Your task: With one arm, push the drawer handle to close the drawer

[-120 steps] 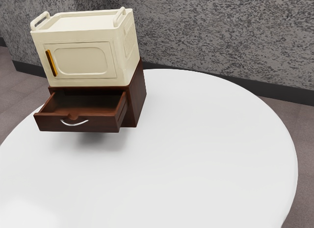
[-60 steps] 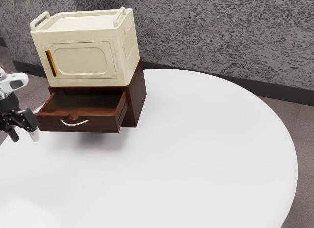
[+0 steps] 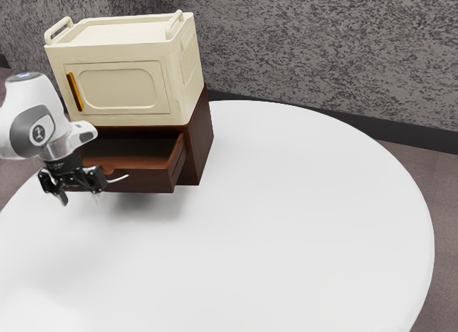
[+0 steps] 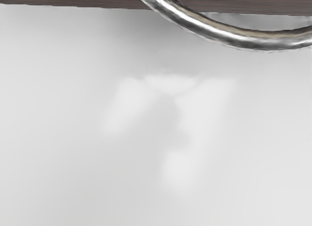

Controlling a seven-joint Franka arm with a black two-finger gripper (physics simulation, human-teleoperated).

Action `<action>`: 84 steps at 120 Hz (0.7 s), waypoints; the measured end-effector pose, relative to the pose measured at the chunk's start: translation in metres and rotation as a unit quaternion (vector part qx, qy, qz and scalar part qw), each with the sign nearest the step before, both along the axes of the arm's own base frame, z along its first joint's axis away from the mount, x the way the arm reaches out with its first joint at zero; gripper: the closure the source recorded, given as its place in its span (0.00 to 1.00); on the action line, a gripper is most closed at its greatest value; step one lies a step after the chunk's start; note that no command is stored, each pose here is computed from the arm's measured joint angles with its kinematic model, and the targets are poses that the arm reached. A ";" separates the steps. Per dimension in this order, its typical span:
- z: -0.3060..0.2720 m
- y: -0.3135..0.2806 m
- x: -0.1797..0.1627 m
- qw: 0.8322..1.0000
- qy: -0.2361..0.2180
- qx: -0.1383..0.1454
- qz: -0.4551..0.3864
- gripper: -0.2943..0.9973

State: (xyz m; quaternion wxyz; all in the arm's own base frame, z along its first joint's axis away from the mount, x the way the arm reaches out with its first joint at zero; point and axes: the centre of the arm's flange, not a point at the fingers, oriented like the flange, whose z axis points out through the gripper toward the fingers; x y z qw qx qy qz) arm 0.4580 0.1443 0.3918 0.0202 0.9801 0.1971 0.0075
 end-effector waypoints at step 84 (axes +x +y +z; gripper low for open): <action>-0.009 -0.014 0.075 0.998 -0.029 0.027 0.042 0.82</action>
